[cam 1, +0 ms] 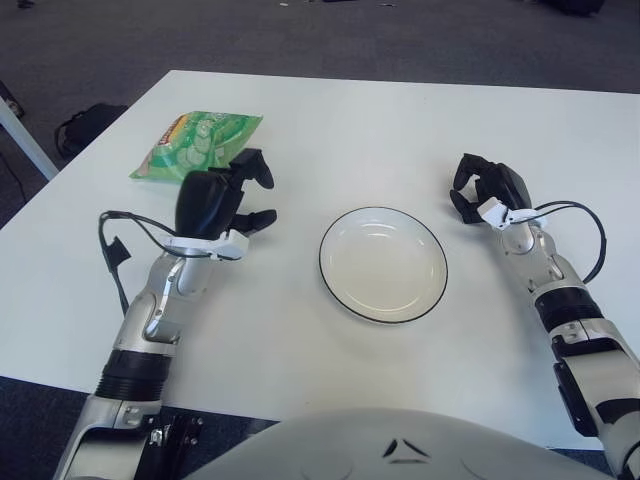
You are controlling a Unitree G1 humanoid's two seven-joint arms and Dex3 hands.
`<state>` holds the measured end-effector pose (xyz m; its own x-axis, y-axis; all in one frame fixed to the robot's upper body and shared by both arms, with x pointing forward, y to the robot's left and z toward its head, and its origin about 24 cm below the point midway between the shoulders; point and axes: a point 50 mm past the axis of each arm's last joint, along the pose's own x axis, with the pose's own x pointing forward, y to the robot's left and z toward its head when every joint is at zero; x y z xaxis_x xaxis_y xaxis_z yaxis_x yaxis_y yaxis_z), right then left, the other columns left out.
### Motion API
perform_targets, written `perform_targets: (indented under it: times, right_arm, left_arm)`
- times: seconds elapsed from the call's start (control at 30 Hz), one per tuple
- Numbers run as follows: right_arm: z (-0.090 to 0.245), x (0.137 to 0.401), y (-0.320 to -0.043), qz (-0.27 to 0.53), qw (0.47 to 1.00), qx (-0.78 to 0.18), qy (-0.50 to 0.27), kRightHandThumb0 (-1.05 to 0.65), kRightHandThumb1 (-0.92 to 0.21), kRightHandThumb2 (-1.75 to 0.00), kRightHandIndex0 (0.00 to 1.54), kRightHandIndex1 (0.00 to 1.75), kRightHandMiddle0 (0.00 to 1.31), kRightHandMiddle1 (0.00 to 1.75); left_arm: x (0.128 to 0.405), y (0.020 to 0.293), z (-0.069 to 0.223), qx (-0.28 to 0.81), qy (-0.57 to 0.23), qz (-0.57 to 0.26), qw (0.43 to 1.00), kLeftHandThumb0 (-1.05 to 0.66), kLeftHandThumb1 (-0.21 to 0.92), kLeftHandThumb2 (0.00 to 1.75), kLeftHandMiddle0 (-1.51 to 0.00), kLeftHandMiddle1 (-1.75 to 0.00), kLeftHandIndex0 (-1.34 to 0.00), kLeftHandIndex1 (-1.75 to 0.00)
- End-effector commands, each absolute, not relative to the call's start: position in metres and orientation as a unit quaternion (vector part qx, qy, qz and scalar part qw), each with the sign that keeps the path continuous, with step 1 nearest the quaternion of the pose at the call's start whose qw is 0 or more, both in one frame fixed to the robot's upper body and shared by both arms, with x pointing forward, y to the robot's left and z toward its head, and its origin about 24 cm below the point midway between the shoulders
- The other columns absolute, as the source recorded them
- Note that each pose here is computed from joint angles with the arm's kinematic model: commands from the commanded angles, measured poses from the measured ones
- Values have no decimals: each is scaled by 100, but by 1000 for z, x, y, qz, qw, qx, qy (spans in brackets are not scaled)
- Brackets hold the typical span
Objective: Put the snack into the plate.
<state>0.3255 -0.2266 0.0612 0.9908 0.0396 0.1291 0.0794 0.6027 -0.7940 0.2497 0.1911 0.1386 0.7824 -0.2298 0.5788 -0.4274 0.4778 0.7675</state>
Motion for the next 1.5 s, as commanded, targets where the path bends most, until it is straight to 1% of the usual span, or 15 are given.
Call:
perform_targets:
  times: [0.0, 0.2, 0.37, 0.53, 0.67, 0.7, 0.8, 0.83, 0.97, 1.03, 1.07, 1.1, 1.2, 1.3, 1.47]
  right_arm:
    - [17, 305, -232, 34, 884, -465, 28, -53, -21, -144, 129, 175, 70, 175]
    - [17, 306, -232, 32, 882, -470, 23, -53, -22, -143, 129, 175, 70, 175]
    - [17, 306, -233, 31, 881, -471, 22, -53, -22, -143, 129, 175, 70, 175]
    - [17, 307, -233, 29, 881, -472, 22, -53, -22, -143, 129, 175, 69, 175]
    - [16, 307, -234, 27, 880, -474, 20, -53, -22, -143, 129, 175, 70, 175]
    - [16, 307, -234, 27, 880, -474, 19, -53, -22, -143, 129, 175, 70, 175]
    - [15, 307, -234, 28, 880, -475, 19, -53, -22, -143, 129, 175, 70, 175]
    - [15, 306, -234, 28, 880, -475, 19, -53, -22, -143, 129, 175, 70, 175]
    - [14, 306, -234, 28, 879, -475, 18, -53, -22, -143, 130, 175, 70, 175]
    - [14, 306, -234, 28, 879, -475, 18, -53, -22, -143, 130, 175, 70, 175]
    - [14, 306, -234, 28, 879, -476, 18, -53, -22, -143, 130, 175, 69, 175]
    - [14, 306, -234, 28, 879, -476, 18, -53, -22, -143, 130, 175, 70, 175]
    - [14, 306, -234, 28, 880, -475, 17, -53, -22, -143, 130, 175, 70, 175]
    - [14, 306, -235, 29, 880, -474, 16, -53, -22, -143, 130, 175, 70, 175]
    - [14, 305, -235, 27, 877, -479, 13, -53, -22, -143, 130, 175, 69, 175]
  left_arm:
    - [246, 196, 153, 536, -335, 79, 771, -46, 38, 124, -124, -175, -56, -175]
    - [238, 201, 171, 564, -358, 117, 735, -45, 41, 120, -118, -175, -54, -175]
    - [237, 205, 177, 569, -356, 132, 729, -44, 45, 115, -108, -175, -50, -175]
    - [248, 218, 185, 584, -346, 160, 717, -41, 56, 100, -78, -175, -42, -175]
    - [264, 227, 185, 599, -336, 161, 709, -39, 68, 81, -44, -175, -37, -170]
    - [268, 230, 185, 603, -332, 159, 707, -44, 65, 82, -37, -171, -31, -166]
    - [280, 240, 183, 626, -316, 144, 698, -59, 50, 93, -16, -151, -8, -145]
    - [283, 242, 184, 638, -309, 136, 692, -60, 49, 94, -14, -148, -7, -143]
    - [287, 245, 187, 664, -295, 117, 677, -69, 50, 86, -3, -126, -1, -104]
    - [287, 244, 190, 679, -286, 99, 668, -71, 51, 84, -2, -121, -1, -96]
    - [288, 244, 194, 703, -260, 68, 659, -74, 53, 80, -1, -100, 0, -83]
    - [289, 245, 196, 718, -240, 46, 651, -80, 56, 74, -1, -64, 0, -63]
    - [290, 248, 200, 744, -188, -8, 642, -90, 63, 61, 0, -21, 0, -28]
    - [292, 249, 202, 749, -160, -38, 641, -96, 66, 54, 0, -7, 0, -9]
    - [307, 255, 206, 766, -132, -75, 625, -100, 67, 45, 0, -1, 0, -1]
